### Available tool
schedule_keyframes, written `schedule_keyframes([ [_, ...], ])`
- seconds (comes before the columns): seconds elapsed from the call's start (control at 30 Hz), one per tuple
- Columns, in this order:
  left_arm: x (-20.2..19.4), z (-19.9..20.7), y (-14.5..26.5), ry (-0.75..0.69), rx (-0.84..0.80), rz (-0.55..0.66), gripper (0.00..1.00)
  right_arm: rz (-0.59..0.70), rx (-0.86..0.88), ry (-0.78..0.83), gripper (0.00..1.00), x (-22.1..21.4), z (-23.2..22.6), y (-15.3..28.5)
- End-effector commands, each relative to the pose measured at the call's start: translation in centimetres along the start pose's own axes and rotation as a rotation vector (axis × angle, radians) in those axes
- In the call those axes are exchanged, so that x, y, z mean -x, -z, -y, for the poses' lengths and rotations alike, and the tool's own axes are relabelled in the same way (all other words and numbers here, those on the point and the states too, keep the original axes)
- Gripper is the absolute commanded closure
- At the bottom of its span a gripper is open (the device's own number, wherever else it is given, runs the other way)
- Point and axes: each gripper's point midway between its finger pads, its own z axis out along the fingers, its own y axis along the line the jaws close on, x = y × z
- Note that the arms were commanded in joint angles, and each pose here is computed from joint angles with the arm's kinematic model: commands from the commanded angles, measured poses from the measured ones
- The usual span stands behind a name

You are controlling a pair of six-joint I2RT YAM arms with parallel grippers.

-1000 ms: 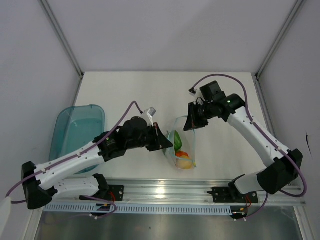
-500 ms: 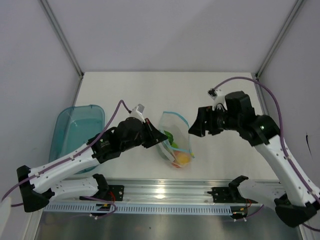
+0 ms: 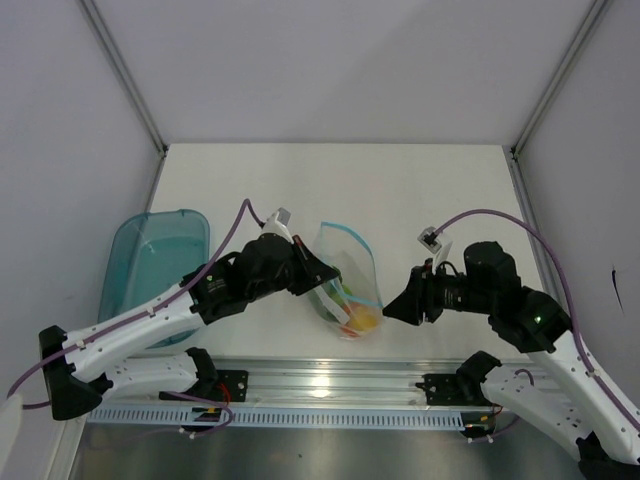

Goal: Place the food in the zip-top bag and seal the zipper
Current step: Adjust the zipper food storage bag at the center of the board, then zip the zipper food storage bag at the center of the board.

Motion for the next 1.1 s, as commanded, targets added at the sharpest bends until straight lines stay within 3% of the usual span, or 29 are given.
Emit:
schedule_keyframes([
  [0.0, 0.8, 2.2, 0.9, 0.041, -0.049, 0.030, 1.00, 0.053, 0.078, 0.018, 0.54, 0.9, -1.4, -0.9],
  [0.27, 0.8, 2.2, 0.9, 0.045, -0.044, 0.028, 0.99, 0.009, -0.003, 0.039, 0.55, 0.2, -0.2, -3.7],
  [0.57, 0.7, 1.7, 1.2, 0.043, -0.027, 0.032, 0.99, -0.065, -0.169, 0.125, 0.66, -0.8, 1.2, -5.5],
  [0.77, 1.0, 2.0, 1.4, 0.039, -0.035, 0.041, 1.00, -0.042, -0.272, 0.162, 0.82, -0.3, 2.1, -4.6],
  [0.83, 1.1, 2.2, 1.5, 0.008, -0.043, 0.043, 0.99, -0.036, -0.296, 0.172, 0.97, 0.3, 2.0, -3.9],
  [0.93, 1.3, 2.7, 1.8, -0.092, -0.089, 0.056, 0.99, -0.032, -0.298, 0.207, 1.00, 1.5, 1.1, -2.7],
  [1.0, 1.5, 2.9, 1.9, -0.202, -0.132, 0.075, 0.92, -0.056, -0.268, 0.246, 1.00, 1.5, 0.5, -2.2],
  [1.07, 1.6, 3.8, 2.7, -0.306, -0.213, 0.090, 0.74, -0.071, -0.222, 0.290, 1.00, 1.8, -0.7, -1.6],
])
